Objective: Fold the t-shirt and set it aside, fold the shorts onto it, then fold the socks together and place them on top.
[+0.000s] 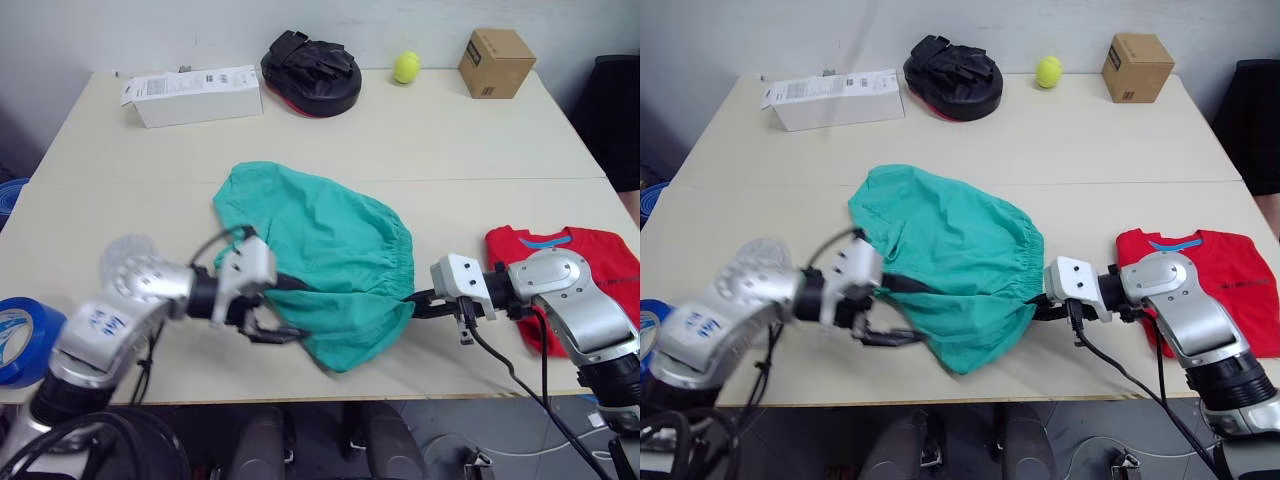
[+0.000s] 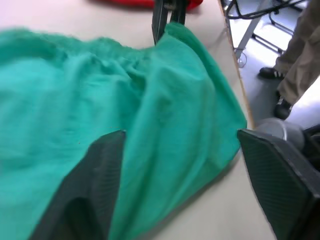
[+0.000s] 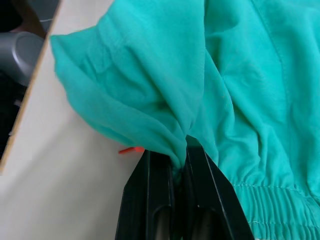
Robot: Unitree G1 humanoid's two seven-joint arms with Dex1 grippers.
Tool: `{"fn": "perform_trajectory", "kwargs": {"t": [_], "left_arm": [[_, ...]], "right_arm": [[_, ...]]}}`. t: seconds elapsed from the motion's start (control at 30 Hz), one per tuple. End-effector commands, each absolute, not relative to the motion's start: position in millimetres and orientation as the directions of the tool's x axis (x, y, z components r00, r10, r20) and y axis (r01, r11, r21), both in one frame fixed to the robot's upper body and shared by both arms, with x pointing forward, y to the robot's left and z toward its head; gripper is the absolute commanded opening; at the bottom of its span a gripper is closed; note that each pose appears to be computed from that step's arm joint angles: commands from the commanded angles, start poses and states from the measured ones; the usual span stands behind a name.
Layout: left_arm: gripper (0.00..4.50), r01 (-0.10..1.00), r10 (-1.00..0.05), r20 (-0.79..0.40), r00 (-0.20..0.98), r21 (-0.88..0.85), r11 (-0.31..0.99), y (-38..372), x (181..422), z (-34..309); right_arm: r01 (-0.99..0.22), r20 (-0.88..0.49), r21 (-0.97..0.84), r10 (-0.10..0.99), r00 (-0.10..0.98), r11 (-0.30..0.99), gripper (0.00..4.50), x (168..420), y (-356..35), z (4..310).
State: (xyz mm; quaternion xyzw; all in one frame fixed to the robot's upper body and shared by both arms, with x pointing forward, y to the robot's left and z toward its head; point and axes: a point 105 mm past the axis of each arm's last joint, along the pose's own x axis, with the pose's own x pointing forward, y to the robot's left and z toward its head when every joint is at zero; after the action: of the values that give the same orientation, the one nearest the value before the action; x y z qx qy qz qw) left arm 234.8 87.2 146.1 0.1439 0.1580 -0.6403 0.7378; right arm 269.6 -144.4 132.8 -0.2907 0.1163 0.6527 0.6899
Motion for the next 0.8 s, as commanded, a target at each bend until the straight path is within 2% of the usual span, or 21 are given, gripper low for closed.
{"fn": "perform_trajectory", "kwargs": {"t": [0.03, 0.17, 0.3, 0.47, 0.6, 0.8], "left_arm": [[4.37, 0.984, -0.874, -0.459, 0.159, 0.004, 0.176, 80.0, 224.5, 137.2], [4.37, 0.986, -0.847, -0.51, 0.146, 0.003, 0.167, 71.7, 216.6, 118.1], [4.37, 0.983, -0.853, -0.503, 0.137, -0.036, 0.179, 62.9, 216.7, 110.4], [4.37, 0.968, -0.819, -0.528, 0.226, 0.03, 0.248, 57.8, 240.3, 94.8], [3.46, 0.966, -0.8, -0.548, 0.244, 0.062, 0.252, 64.0, 250.4, 83.2], [1.54, 0.966, -0.777, -0.575, 0.258, 0.131, 0.224, 88.3, 265.4, 91.3]], "right_arm": [[-0.957, -0.526, -0.29, 0.839, 0.136, -0.026, 0.0, 265.0, -148.0, 150.5], [-0.96, -0.534, -0.278, 0.836, 0.124, -0.035, 0.0, 261.0, -149.8, 155.3], [-0.961, -0.536, -0.273, 0.836, 0.12, -0.037, 0.0, 259.1, -149.4, 159.3], [-0.966, -0.53, -0.258, 0.84, 0.115, -0.03, 0.0, 260.5, -147.5, 163.3], [-0.964, -0.517, -0.264, 0.847, 0.128, -0.016, 0.0, 265.5, -144.7, 168.6], [-0.955, -0.51, -0.295, 0.84, 0.183, 0.028, 0.0, 276.7, -150.9, 174.7]]}}
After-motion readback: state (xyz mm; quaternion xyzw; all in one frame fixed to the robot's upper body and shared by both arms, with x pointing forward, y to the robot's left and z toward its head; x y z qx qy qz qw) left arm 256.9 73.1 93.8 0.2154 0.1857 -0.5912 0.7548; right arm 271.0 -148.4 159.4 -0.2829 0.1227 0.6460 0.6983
